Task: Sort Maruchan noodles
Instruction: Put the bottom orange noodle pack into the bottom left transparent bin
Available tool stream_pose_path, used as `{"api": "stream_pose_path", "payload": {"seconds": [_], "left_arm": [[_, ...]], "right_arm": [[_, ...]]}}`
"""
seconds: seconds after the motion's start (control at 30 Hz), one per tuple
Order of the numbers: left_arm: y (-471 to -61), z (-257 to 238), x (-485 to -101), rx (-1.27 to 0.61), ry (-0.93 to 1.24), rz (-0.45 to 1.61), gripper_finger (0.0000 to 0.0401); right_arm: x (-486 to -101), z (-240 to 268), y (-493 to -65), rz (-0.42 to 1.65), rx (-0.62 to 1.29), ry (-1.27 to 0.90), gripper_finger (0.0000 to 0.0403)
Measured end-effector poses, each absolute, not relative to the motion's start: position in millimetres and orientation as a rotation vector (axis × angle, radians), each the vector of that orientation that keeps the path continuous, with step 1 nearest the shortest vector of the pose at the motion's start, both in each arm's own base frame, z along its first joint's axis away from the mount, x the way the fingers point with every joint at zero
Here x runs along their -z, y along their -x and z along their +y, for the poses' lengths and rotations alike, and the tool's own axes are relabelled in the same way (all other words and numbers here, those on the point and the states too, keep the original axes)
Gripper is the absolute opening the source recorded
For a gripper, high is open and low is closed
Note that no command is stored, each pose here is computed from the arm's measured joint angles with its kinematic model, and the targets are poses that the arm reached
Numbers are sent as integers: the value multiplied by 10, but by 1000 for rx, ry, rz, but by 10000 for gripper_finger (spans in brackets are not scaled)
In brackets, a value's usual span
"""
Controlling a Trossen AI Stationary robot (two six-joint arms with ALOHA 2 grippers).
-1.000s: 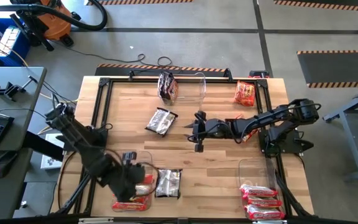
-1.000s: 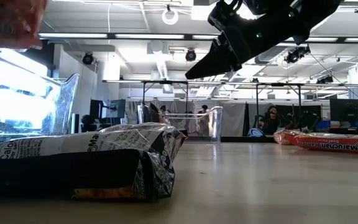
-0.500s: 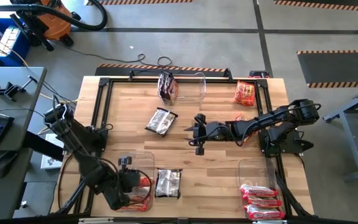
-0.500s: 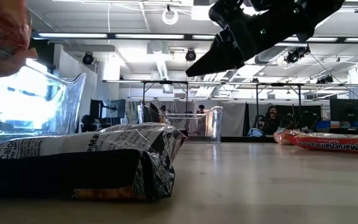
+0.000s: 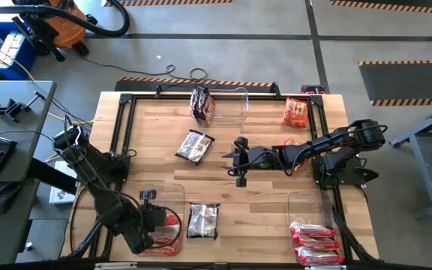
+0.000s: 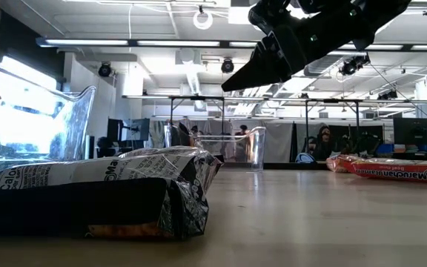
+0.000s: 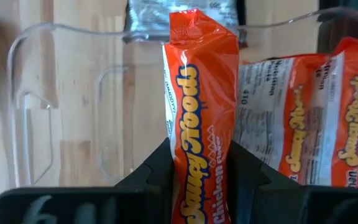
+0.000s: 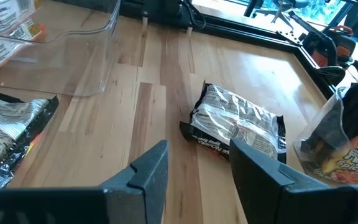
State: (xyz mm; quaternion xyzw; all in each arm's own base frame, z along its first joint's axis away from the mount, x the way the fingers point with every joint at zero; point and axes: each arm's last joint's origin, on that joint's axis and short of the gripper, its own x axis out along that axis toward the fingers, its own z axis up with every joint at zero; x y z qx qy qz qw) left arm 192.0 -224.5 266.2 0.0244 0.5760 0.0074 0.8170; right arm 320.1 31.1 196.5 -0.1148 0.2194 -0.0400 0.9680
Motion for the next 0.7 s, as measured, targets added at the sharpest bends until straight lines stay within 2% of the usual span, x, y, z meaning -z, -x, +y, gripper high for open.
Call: {"api": "stream_pose_path", "payload": {"seconds": [0.43,0.57,0.7], "left_arm": [[-1921,-2241,-2420,-12,-47,1208,75],[-1918,-2235,-2419,-20,-53,1207,97],[-1910,-2216,-2417,-50,-51,1211,82]], "right_arm": [[-1963,311,-3201,445,79,232,151],[-1958,311,-3199,451,79,231,151],[-1957,311,-3198,451,79,231,151]]}}
